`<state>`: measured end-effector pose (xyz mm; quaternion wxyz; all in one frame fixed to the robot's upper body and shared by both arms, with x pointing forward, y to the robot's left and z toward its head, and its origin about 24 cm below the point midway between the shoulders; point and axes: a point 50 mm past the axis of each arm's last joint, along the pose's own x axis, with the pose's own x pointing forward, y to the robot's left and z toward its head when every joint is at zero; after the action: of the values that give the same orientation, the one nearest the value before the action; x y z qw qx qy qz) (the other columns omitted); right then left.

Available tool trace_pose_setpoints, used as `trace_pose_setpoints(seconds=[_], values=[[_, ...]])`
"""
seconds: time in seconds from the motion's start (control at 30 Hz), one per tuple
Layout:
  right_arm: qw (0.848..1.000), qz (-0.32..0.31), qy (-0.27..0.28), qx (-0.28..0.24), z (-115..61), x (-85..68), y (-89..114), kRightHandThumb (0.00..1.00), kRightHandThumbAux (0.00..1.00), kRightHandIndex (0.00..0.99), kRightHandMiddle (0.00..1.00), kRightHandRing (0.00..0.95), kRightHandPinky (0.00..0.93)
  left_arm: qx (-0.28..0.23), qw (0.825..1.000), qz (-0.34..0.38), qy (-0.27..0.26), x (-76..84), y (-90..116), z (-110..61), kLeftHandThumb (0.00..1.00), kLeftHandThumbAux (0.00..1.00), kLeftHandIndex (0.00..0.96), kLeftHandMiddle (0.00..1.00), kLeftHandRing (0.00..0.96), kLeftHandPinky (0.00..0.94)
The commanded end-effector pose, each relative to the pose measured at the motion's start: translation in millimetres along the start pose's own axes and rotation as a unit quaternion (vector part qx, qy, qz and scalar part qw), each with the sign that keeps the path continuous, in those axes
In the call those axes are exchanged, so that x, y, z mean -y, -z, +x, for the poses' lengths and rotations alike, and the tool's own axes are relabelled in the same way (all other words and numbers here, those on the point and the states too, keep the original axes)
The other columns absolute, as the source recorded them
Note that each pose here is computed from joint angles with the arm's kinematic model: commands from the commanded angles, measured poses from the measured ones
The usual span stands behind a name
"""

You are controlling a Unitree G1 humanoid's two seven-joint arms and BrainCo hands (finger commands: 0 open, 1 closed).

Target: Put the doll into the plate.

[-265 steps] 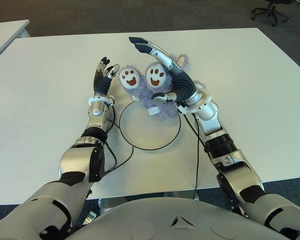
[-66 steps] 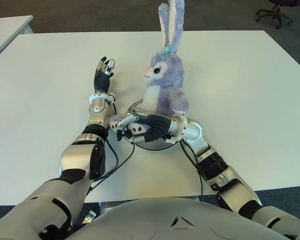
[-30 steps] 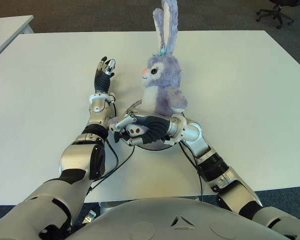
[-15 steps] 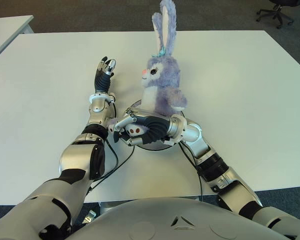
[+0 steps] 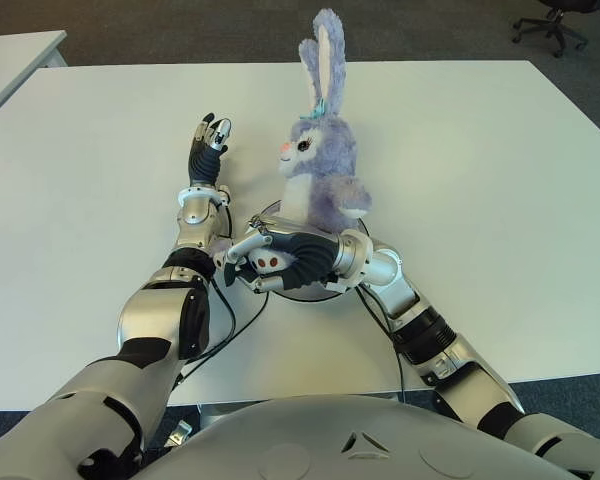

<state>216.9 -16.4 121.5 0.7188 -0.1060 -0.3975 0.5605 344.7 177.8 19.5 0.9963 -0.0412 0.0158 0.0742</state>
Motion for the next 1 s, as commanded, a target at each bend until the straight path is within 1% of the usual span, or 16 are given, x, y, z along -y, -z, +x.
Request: trace_pose_setpoints(seconds=[0.03, 0.23, 0.5, 0.6, 0.7, 0.73, 0.8, 0.93, 0.97, 1.0], values=[[0.999, 0.028, 0.014, -0.014, -4.2, -15.0, 6.5, 0.709, 0.716, 0.436, 0.782, 0.778, 0.755, -0.118, 0.993, 0.004, -0.011, -7.3, 52.9, -30.6, 0.0, 0.385, 0.02, 0.14, 0.148, 0.118], [0.999, 0.03, 0.012, -0.018, -4.9, -14.6, 6.7, 0.71, 0.716, 0.436, 0.773, 0.767, 0.769, -0.118, 0.993, 0.004, -0.01, -7.5, 52.9, -30.5, 0.0, 0.386, 0.013, 0.135, 0.144, 0.111], [0.999, 0.038, 0.011, -0.017, -4.6, -14.8, 6.1, 0.718, 0.714, 0.437, 0.762, 0.761, 0.756, -0.119, 0.993, 0.005, -0.011, -7.3, 52.5, -30.0, 0.0, 0.393, 0.018, 0.143, 0.151, 0.123], [0.999, 0.039, 0.016, -0.013, -4.6, -15.0, 5.3, 0.719, 0.714, 0.437, 0.767, 0.768, 0.766, -0.118, 0.993, 0.005, -0.01, -7.1, 52.5, -30.2, 0.0, 0.393, 0.017, 0.142, 0.153, 0.146], [0.999, 0.039, 0.017, -0.012, -4.6, -15.1, 5.0, 0.719, 0.713, 0.437, 0.769, 0.769, 0.767, -0.117, 0.993, 0.005, -0.01, -7.0, 52.5, -30.2, 0.0, 0.393, 0.017, 0.142, 0.153, 0.151], [0.999, 0.038, 0.019, -0.01, -4.4, -15.2, 5.2, 0.719, 0.713, 0.437, 0.769, 0.769, 0.767, -0.117, 0.993, 0.005, -0.01, -7.1, 52.4, -30.1, 0.0, 0.393, 0.017, 0.142, 0.153, 0.151], [0.999, 0.033, 0.03, -0.006, -4.2, -14.8, 5.5, 0.713, 0.714, 0.437, 0.78, 0.777, 0.769, -0.116, 0.993, 0.004, -0.01, -7.3, 52.3, -30.1, 0.0, 0.391, 0.016, 0.134, 0.142, 0.121], [0.999, 0.018, 0.036, -0.006, -3.7, -11.0, 5.3, 0.708, 0.715, 0.436, 0.779, 0.776, 0.766, -0.116, 0.993, 0.004, -0.011, -7.3, 52.0, -30.0, 0.0, 0.389, 0.015, 0.131, 0.138, 0.12], [0.999, 0.013, 0.037, -0.006, -3.6, -9.4, 5.1, 0.706, 0.715, 0.434, 0.758, 0.761, 0.734, -0.116, 0.993, 0.004, -0.011, -7.3, 52.0, -29.9, 0.0, 0.389, 0.017, 0.134, 0.143, 0.138], [0.999, 0.005, 0.038, -0.007, -3.4, -7.3, 4.8, 0.705, 0.715, 0.434, 0.752, 0.757, 0.726, -0.116, 0.993, 0.004, -0.012, -7.3, 51.9, -29.8, 0.0, 0.388, 0.017, 0.135, 0.145, 0.142]])
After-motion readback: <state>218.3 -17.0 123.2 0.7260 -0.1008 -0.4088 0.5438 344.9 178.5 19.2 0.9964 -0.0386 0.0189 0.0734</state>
